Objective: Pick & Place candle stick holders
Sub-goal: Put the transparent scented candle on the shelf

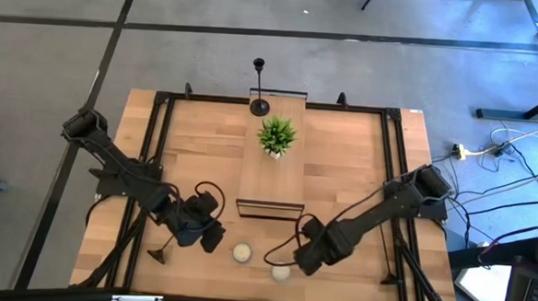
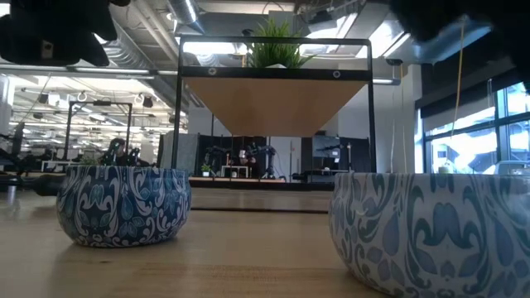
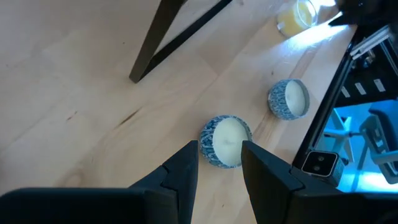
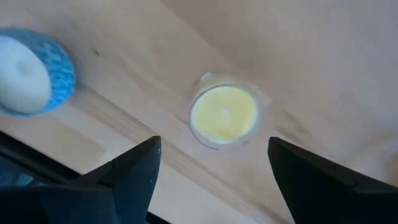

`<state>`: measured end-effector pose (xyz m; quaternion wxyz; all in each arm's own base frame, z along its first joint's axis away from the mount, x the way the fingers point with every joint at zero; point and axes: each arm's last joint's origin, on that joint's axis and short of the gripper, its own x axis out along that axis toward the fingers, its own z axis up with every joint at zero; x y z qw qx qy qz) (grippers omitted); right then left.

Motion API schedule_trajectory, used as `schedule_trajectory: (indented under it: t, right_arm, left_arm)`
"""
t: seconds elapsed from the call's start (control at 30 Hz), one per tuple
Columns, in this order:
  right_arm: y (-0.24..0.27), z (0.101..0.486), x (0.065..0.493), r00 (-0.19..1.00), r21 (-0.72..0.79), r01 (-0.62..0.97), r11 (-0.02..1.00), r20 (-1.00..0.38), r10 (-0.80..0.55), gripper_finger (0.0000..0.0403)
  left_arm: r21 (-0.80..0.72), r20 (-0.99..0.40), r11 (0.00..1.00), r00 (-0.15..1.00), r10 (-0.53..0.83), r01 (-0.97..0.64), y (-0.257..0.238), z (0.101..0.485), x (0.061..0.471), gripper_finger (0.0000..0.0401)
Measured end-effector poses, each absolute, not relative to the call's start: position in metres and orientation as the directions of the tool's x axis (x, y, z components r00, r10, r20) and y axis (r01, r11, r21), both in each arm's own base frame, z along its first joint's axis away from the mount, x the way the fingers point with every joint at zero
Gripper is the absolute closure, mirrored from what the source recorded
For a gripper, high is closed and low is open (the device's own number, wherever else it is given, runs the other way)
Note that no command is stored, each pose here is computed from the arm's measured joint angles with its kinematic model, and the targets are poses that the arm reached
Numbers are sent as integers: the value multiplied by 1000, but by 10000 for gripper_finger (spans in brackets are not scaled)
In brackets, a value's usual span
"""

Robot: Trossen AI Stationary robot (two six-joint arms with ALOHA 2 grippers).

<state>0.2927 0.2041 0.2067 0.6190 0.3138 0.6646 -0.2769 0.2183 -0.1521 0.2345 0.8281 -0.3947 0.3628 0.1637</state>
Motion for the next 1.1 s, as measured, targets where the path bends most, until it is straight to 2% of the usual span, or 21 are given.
schedule_trajectory:
  t: [0.13, 0.27, 0.57, 0.7, 1.1]
  right_arm:
    - [206, 187, 282, -77, -16, 791, 612, -994, 74, 110]
    - [210, 189, 272, -98, -60, 805, 590, -995, 33, 115]
    - [214, 203, 272, 29, 53, 809, 585, -998, 51, 116]
    - [213, 211, 270, 46, 75, 807, 586, -997, 64, 116]
    - [214, 214, 271, 65, 106, 737, 668, -994, 86, 116]
  left_arm:
    - [-541, -728, 633, 685, -23, -554, -156, 235, 216, 283]
    - [-543, -727, 632, 686, -23, -554, -159, 234, 213, 283]
    - [-529, -732, 636, 681, -8, -562, -156, 234, 214, 283]
    - [-530, -732, 635, 681, -8, -562, -156, 234, 214, 283]
    - [-544, -744, 622, 666, -47, -563, -157, 234, 214, 283]
